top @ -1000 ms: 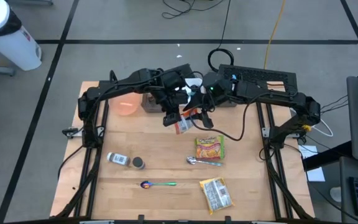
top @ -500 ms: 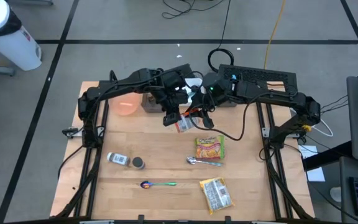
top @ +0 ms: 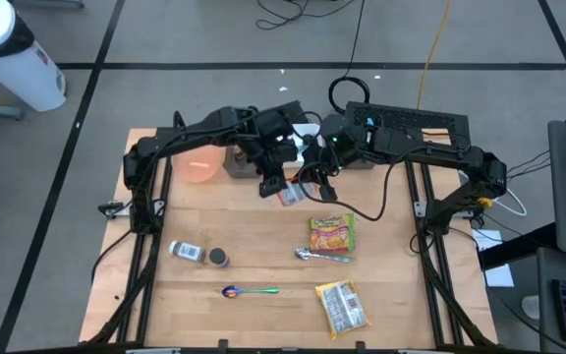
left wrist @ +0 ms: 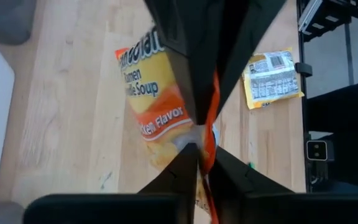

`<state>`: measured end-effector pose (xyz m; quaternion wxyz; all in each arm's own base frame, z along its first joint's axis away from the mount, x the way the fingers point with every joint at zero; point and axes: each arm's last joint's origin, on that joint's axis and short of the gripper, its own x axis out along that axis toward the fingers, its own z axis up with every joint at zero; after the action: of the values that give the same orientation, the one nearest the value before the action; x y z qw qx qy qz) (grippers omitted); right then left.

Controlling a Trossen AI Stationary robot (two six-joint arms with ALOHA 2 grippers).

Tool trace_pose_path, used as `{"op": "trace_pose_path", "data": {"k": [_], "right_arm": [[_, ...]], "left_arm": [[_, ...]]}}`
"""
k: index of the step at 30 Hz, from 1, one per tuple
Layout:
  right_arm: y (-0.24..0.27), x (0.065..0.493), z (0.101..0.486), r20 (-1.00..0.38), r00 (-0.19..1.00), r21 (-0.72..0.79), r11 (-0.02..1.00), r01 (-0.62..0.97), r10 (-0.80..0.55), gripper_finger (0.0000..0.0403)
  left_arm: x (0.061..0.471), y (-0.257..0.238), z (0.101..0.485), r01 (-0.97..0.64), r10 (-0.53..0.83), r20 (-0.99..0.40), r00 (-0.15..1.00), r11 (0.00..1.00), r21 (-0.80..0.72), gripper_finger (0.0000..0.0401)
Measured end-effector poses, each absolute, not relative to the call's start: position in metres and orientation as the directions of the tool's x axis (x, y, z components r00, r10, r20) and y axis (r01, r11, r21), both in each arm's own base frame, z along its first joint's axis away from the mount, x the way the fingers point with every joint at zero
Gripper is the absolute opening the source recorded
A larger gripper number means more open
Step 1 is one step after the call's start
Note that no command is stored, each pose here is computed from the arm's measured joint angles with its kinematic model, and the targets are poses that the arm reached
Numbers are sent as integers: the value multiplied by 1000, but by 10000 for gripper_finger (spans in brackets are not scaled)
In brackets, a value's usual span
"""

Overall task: Pick & Place Food Item
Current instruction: Put the orange noodle pack into the right black bin

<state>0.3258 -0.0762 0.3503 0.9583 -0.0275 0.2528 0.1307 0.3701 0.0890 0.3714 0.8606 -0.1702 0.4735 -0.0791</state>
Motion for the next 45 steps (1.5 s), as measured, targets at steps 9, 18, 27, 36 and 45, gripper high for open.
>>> {"op": "trace_pose_path", "data": {"k": [9, 18, 27, 36, 45], "right_arm": [[-81, 324, 348, -523, 835, 29, 982, -185, 173, 0], [-106, 314, 350, -528, 845, 112, 993, -33, 88, 0], [-137, 303, 355, -521, 837, 143, 950, 279, -168, 0], [-154, 296, 365, -453, 774, 172, 809, 562, -442, 0], [-141, 286, 373, -384, 641, 141, 644, 752, -664, 0]], "left_arm": [[357, 112, 381, -68, -347, -735, 583, 881, -469, 142], [313, 125, 422, -109, -201, -701, 684, 923, -370, 174], [261, 126, 463, -250, 59, -663, 746, 948, -197, 175], [255, 129, 473, -349, 180, -619, 765, 923, -164, 175], [266, 132, 453, -323, 150, -640, 753, 933, -161, 175]]}}
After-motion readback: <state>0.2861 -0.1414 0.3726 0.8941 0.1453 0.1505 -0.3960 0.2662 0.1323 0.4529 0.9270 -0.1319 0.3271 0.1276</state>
